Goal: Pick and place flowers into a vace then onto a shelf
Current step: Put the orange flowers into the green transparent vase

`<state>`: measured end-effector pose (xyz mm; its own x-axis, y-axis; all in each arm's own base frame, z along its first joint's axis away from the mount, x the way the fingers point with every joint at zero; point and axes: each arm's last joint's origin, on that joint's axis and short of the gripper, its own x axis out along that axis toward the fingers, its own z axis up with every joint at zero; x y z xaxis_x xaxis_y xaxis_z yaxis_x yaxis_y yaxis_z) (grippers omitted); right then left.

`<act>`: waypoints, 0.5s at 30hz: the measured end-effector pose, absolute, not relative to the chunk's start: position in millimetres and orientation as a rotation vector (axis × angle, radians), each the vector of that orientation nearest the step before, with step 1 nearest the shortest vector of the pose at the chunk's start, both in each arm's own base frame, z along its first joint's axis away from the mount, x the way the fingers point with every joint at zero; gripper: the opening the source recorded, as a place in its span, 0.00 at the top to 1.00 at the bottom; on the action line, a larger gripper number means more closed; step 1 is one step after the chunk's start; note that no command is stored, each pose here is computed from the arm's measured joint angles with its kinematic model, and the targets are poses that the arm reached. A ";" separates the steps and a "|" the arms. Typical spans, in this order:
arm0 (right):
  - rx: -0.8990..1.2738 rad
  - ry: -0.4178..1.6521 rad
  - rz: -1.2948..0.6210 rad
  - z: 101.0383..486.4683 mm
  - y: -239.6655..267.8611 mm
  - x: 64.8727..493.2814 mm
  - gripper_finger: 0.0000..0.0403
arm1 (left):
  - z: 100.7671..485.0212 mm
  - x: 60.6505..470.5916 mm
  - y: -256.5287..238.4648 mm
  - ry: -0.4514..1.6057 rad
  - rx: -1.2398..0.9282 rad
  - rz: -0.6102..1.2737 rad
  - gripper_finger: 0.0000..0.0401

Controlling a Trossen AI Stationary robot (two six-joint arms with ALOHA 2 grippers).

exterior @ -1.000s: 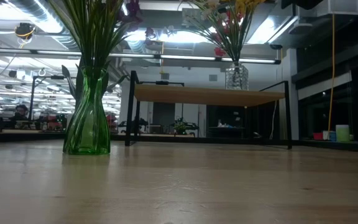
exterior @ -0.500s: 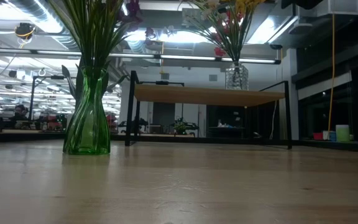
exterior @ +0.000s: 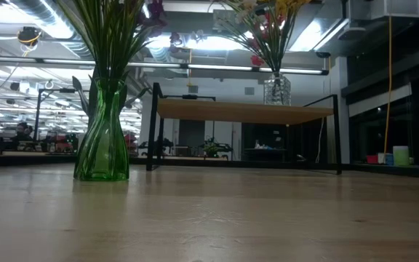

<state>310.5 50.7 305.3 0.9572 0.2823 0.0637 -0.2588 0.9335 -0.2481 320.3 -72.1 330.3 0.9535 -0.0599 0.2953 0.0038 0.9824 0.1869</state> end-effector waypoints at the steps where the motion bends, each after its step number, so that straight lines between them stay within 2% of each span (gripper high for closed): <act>1: -0.239 -0.086 0.279 304.9 50.6 309.8 0.98 | 330.5 320.2 -72.0 -0.305 0.177 -0.033 0.74; 8: -0.235 -0.043 0.282 301.5 50.5 309.3 0.98 | 327.8 321.2 -70.4 -0.271 0.092 -0.021 0.66; 15: -0.234 -0.015 0.282 298.8 50.2 309.4 0.98 | 330.9 326.5 -70.6 -0.162 0.077 0.008 0.62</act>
<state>309.4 50.2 298.8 0.9606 0.2774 -0.0179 -0.2739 0.9335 -0.2312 326.5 -70.6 330.9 0.9869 0.0015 0.1612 -0.0140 0.9970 0.0762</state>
